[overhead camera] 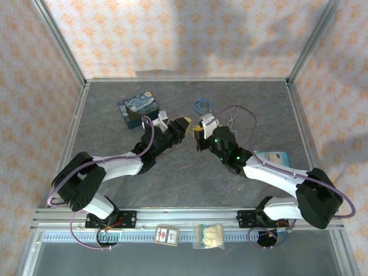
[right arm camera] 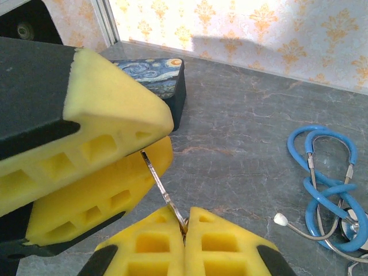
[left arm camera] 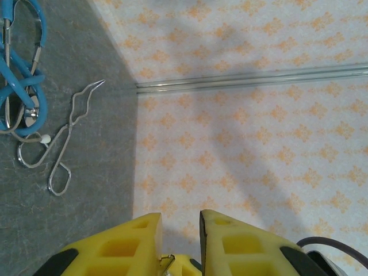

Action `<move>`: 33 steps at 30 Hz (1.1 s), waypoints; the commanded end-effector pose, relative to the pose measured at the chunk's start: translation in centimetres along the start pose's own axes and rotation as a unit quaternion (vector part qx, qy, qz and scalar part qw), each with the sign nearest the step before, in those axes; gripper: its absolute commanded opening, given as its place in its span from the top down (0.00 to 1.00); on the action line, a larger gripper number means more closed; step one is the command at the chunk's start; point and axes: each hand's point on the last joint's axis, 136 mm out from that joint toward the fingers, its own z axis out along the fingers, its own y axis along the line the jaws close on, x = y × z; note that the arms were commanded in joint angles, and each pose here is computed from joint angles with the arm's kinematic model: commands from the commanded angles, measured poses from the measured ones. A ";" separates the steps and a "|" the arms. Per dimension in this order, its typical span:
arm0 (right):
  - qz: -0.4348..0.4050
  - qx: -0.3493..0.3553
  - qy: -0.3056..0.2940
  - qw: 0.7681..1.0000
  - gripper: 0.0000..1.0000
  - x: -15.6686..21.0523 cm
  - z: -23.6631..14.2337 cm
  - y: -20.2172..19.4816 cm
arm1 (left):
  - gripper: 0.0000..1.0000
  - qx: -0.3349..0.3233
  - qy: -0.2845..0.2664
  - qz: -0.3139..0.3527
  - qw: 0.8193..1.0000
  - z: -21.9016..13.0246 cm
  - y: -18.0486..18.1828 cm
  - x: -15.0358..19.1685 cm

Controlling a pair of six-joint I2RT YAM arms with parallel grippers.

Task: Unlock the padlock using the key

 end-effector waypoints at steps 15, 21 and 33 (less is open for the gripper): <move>-0.077 0.021 0.010 0.997 1.00 -0.5 0.0 1.5 | 0.94 -0.009 0.019 0.016 1.000 0.4 0.2 0.9; -0.089 0.036 0.007 0.995 1.00 -0.8 -0.2 1.3 | 0.95 -0.013 0.016 0.021 1.000 0.2 0.4 0.8; 0.081 -0.054 -0.018 0.995 0.39 -5.8 -2.1 1.8 | 1.00 -0.004 -0.010 0.131 0.991 -1.1 -0.8 -1.4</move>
